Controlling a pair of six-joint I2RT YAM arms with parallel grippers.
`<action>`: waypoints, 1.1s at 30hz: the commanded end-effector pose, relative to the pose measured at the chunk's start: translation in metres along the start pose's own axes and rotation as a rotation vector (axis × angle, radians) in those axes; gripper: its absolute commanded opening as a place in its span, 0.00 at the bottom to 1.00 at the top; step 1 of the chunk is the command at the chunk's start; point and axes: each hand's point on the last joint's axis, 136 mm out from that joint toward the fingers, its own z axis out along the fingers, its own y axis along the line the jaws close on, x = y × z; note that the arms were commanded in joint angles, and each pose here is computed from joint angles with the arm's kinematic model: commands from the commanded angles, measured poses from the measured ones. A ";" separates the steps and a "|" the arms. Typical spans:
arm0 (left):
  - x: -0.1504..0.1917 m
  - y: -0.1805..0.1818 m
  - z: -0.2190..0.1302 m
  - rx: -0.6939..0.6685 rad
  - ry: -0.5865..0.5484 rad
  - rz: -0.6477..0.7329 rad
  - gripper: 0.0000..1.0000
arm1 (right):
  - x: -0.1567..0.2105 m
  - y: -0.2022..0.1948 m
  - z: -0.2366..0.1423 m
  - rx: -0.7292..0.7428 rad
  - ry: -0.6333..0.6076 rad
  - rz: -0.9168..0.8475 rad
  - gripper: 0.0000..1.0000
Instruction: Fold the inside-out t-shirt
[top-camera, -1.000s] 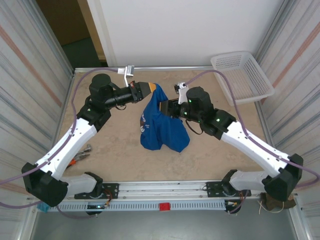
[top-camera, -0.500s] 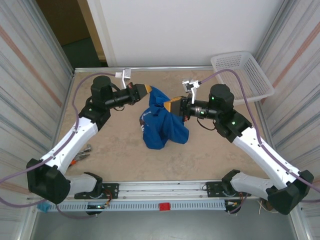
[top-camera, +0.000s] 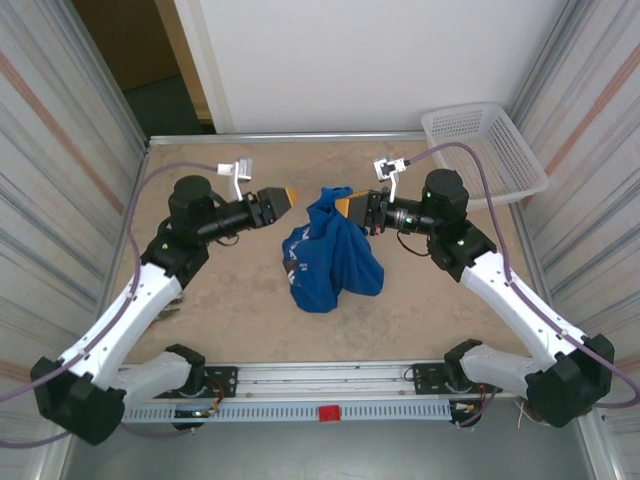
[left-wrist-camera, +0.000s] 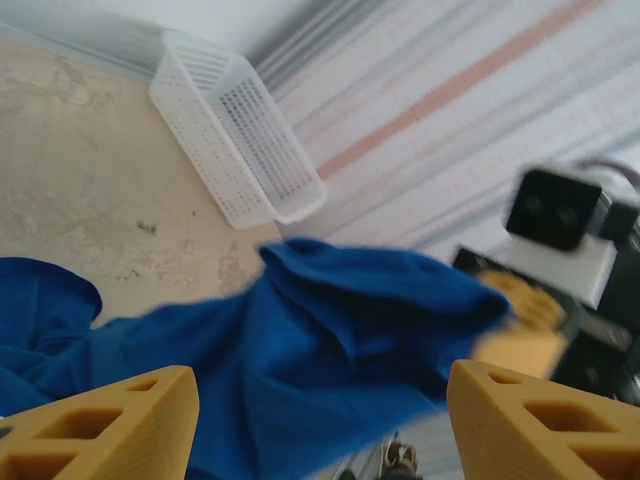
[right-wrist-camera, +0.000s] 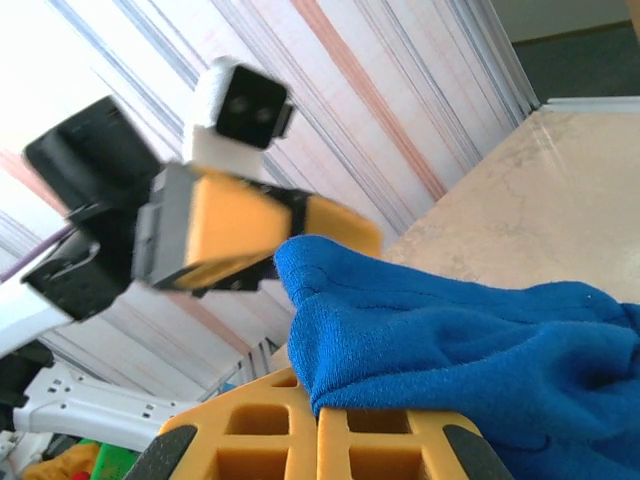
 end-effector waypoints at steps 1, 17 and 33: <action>0.018 0.001 0.002 -0.042 0.014 0.138 0.66 | -0.008 -0.005 -0.001 0.011 -0.040 0.016 0.00; 0.021 -0.005 0.052 -0.054 0.062 0.290 0.56 | -0.007 -0.013 0.000 0.035 -0.050 0.046 0.00; -0.011 -0.081 0.010 0.134 -0.009 0.512 0.00 | -0.008 -0.071 -0.052 0.396 -0.149 0.124 0.60</action>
